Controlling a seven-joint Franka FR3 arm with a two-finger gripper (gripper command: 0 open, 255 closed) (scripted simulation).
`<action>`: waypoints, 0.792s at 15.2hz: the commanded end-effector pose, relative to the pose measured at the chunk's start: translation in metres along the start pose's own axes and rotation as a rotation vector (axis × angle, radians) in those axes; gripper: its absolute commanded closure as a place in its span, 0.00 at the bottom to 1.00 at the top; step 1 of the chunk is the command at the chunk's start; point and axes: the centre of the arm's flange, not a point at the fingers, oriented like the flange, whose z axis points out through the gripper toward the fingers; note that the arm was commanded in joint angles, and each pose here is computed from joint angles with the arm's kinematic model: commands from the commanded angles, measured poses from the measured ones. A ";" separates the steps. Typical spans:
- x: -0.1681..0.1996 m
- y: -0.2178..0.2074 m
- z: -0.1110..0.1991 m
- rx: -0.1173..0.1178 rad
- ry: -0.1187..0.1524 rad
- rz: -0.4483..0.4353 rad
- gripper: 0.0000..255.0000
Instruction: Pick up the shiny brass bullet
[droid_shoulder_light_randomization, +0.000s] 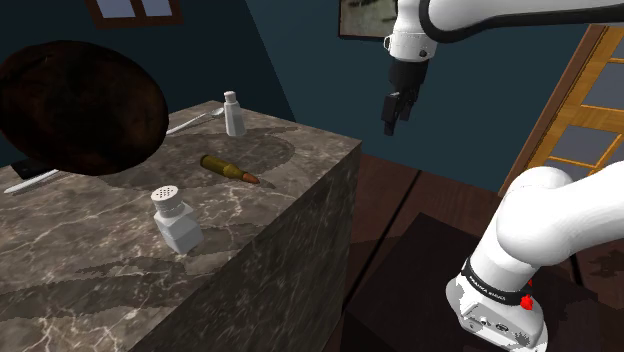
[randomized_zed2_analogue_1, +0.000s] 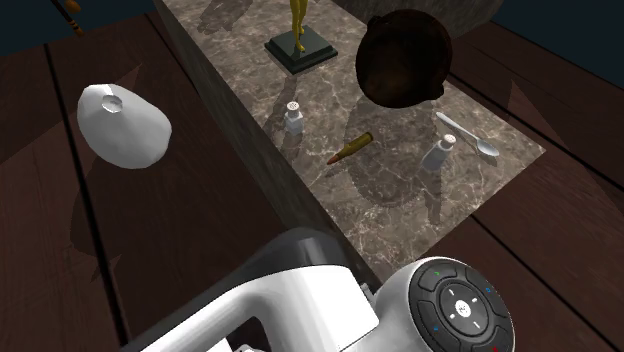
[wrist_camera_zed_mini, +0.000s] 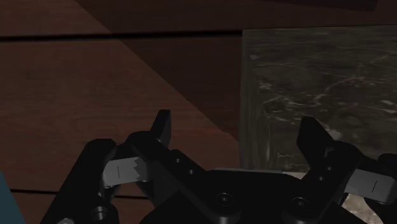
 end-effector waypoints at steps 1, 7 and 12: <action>0.000 0.000 0.000 0.000 0.000 0.000 0.00; 0.040 -0.067 -0.007 0.009 -0.004 -0.017 0.00; 0.073 -0.123 -0.013 0.017 -0.008 -0.031 0.00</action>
